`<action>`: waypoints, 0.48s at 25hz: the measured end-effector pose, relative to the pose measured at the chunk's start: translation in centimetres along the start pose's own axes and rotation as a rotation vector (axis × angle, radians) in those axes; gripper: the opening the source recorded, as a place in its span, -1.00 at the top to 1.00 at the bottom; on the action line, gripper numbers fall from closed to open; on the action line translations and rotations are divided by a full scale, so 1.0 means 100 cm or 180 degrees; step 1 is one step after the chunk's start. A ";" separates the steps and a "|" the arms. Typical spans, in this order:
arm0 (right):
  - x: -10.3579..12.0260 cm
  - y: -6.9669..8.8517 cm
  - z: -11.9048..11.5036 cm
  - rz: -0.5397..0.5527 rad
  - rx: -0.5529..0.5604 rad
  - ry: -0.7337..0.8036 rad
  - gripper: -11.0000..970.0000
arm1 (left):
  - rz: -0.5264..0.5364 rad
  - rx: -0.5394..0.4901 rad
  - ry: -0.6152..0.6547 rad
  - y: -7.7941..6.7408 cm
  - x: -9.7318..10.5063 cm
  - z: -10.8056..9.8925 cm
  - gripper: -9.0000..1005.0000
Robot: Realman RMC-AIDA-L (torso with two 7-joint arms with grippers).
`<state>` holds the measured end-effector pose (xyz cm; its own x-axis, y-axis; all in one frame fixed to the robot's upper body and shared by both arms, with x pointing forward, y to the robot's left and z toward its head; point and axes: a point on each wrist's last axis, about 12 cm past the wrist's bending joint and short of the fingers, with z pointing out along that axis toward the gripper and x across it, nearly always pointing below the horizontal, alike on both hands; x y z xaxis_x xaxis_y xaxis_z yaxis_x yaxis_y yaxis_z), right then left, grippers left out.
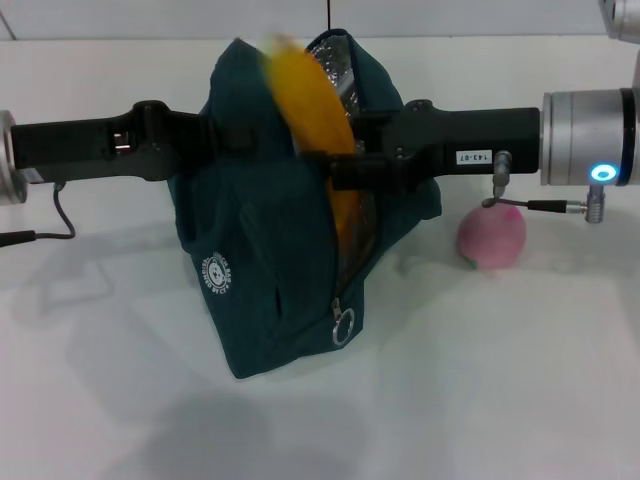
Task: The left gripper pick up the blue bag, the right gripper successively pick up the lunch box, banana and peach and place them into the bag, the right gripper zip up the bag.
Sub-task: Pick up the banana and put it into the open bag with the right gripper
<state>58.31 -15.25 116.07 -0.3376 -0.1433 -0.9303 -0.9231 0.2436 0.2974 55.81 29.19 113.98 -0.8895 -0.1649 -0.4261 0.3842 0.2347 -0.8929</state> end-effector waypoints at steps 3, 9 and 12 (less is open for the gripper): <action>0.000 0.000 0.000 0.0004 -0.0003 0.0003 -0.40 | 0.0001 0.0002 0.0001 0.000 0.000 0.000 0.86; -0.005 -0.003 -0.007 -0.0011 0.0045 -0.0095 -0.73 | 0.0001 0.0005 0.0007 0.000 0.000 0.000 0.86; -0.013 -0.007 -0.028 -0.0008 0.0127 -0.0325 -0.76 | 0.0001 0.0004 0.0008 0.000 0.000 0.000 0.86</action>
<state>58.86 -17.94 117.69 -0.3128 -0.0458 -0.9487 -0.9152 0.2816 0.2882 55.82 29.14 113.99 -0.8900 -0.1623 -0.4261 0.3849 0.2335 -0.8929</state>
